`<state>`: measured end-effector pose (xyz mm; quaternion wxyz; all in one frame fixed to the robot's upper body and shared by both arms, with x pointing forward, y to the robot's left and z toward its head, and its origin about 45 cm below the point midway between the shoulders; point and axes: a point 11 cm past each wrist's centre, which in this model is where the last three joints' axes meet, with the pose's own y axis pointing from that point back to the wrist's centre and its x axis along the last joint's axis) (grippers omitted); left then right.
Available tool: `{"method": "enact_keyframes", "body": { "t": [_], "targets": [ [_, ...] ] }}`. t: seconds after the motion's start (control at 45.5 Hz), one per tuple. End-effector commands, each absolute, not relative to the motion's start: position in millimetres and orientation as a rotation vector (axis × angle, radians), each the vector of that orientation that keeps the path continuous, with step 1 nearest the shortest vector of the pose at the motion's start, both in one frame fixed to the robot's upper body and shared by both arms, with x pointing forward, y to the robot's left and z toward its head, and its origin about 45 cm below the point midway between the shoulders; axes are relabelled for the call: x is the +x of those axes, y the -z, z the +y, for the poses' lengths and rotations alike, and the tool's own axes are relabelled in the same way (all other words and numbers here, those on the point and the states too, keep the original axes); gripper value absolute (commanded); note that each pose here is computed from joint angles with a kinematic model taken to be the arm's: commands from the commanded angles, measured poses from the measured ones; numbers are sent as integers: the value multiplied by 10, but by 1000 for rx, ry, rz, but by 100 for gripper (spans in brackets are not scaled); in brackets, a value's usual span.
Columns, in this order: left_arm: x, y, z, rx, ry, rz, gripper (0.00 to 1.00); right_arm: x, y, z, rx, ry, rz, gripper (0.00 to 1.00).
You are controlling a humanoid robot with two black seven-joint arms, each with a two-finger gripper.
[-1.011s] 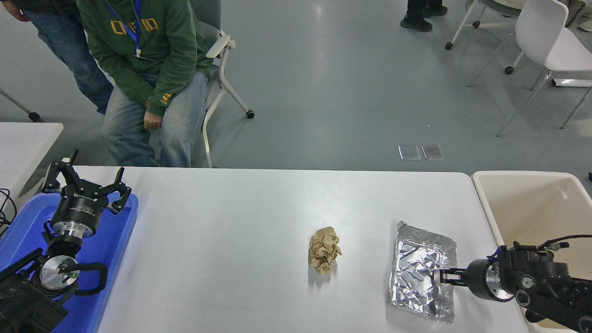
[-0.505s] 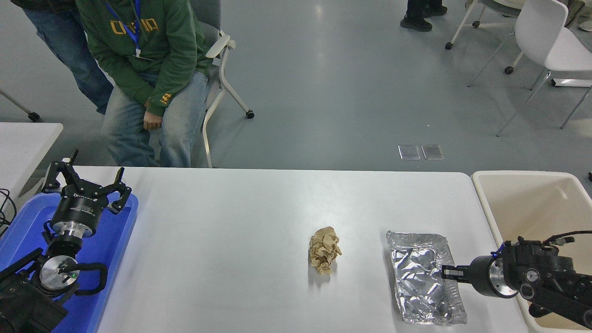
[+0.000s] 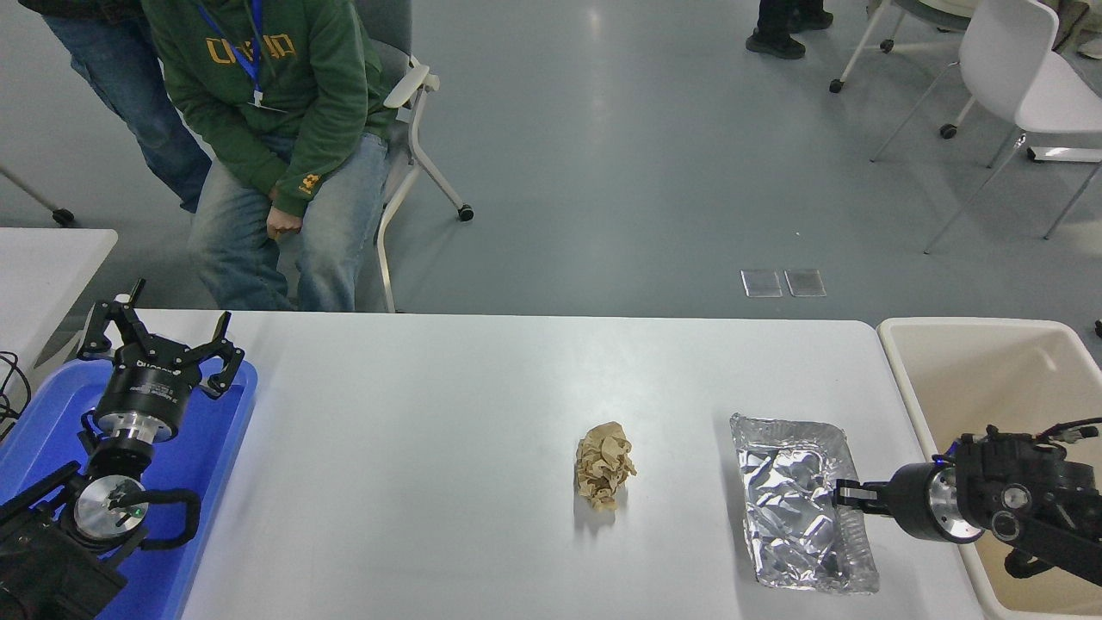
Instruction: Clean the table surface
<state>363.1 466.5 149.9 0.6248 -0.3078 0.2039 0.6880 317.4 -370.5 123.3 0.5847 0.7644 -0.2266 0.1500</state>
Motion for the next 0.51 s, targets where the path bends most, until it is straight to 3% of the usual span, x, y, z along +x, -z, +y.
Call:
{"method": "enact_keyframes", "body": {
  "t": [0.0, 0.484],
  "targets": [
    [3631, -1498, 4665, -706, -1579, 468, 100, 3291, -1681, -3823, 1789, -378, -561, 0],
    [3631, -1498, 4665, -706, -1579, 468, 100, 3545, -3009, -4114, 1787, -444, -628, 0]
  ]
}}
